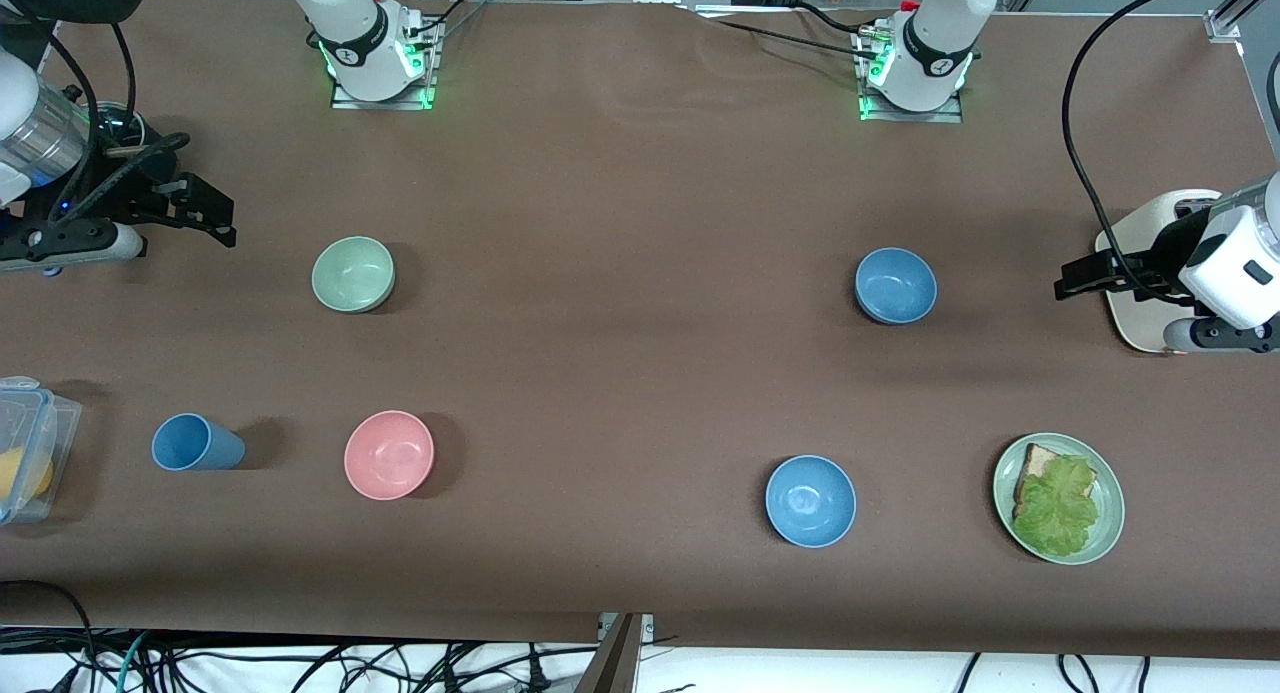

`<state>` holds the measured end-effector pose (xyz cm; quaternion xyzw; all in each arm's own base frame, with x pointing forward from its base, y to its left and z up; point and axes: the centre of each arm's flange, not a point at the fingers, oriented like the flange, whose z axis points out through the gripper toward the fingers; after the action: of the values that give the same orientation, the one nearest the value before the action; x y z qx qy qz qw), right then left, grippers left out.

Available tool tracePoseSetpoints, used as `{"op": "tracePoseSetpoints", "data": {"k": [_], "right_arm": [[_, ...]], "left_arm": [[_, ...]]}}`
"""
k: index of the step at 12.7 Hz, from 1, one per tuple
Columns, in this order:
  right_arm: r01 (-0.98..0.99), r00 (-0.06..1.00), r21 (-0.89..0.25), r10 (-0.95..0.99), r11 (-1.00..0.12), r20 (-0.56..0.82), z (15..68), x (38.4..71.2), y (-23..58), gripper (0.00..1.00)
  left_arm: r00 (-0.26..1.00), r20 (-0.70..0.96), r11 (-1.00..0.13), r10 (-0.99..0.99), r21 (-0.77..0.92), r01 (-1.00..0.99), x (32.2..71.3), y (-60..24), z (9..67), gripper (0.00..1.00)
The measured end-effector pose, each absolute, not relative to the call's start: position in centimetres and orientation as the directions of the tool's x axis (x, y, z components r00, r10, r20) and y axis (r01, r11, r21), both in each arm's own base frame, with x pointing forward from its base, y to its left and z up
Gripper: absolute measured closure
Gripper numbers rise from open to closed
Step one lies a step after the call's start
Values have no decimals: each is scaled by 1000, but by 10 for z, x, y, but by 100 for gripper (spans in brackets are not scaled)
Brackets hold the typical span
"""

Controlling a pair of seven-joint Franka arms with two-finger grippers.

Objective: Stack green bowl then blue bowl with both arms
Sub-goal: 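Reach the right gripper toward the pale green bowl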

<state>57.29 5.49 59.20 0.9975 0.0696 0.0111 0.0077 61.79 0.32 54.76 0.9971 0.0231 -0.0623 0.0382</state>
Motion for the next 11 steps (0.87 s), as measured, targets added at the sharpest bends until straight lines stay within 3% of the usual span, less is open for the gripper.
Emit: {"op": "tracePoseSetpoints", "data": {"k": [7, 11], "right_arm": [[142, 989, 25, 141, -990, -42, 583, 567, 54, 0], [128, 987, 23, 125, -992, -103, 513, 565, 44, 0]], "left_arm": [[991, -127, -996, 41, 73, 51, 618, 3, 547, 0], [991, -127, -996, 42, 73, 52, 618, 4, 547, 0]]}}
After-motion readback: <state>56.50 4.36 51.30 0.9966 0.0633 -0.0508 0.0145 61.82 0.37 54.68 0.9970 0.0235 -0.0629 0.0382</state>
